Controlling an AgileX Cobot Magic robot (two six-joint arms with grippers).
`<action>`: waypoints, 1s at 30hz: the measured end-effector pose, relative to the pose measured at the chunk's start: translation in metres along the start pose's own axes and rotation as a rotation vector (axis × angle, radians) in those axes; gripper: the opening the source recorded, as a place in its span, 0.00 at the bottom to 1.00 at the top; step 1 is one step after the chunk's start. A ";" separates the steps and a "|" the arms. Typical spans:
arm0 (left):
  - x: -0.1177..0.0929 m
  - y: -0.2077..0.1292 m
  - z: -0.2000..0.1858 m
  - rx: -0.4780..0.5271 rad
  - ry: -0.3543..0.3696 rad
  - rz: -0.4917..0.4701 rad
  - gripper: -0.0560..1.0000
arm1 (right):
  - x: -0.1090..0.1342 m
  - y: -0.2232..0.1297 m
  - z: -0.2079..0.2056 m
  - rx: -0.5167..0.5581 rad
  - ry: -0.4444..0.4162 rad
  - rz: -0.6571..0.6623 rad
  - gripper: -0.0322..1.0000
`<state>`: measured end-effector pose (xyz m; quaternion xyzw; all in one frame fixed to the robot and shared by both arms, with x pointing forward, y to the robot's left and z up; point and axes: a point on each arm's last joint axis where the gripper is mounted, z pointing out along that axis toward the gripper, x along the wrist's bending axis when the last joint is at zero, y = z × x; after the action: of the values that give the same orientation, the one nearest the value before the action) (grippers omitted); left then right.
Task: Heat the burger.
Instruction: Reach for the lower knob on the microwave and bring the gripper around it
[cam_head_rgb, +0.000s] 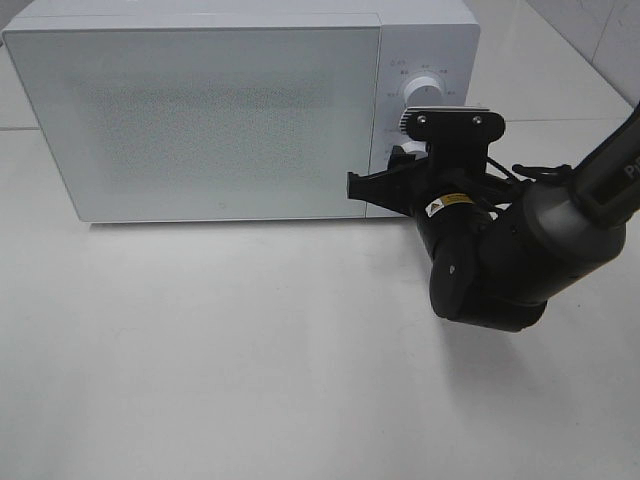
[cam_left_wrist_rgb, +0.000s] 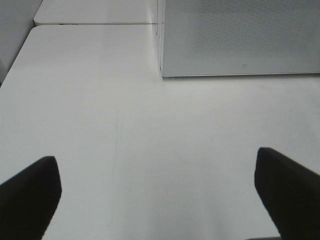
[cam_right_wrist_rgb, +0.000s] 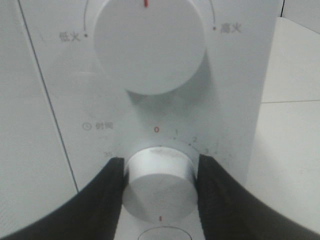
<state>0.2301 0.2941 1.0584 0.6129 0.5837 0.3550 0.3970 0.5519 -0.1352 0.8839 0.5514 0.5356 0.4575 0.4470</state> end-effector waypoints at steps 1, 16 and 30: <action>0.000 0.000 0.000 0.000 0.000 0.000 0.98 | 0.000 0.000 0.000 0.000 0.000 0.000 0.46; 0.000 0.000 0.000 0.000 0.000 0.000 0.98 | 0.001 0.000 0.000 0.000 0.011 0.374 0.46; 0.000 0.000 0.000 0.000 0.000 0.000 0.98 | -0.002 -0.001 0.000 0.008 0.023 0.740 0.46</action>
<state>0.2301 0.2941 1.0584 0.6129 0.5837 0.3550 0.3970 0.5521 -0.1369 0.8831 0.7043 0.3065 0.5924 0.2431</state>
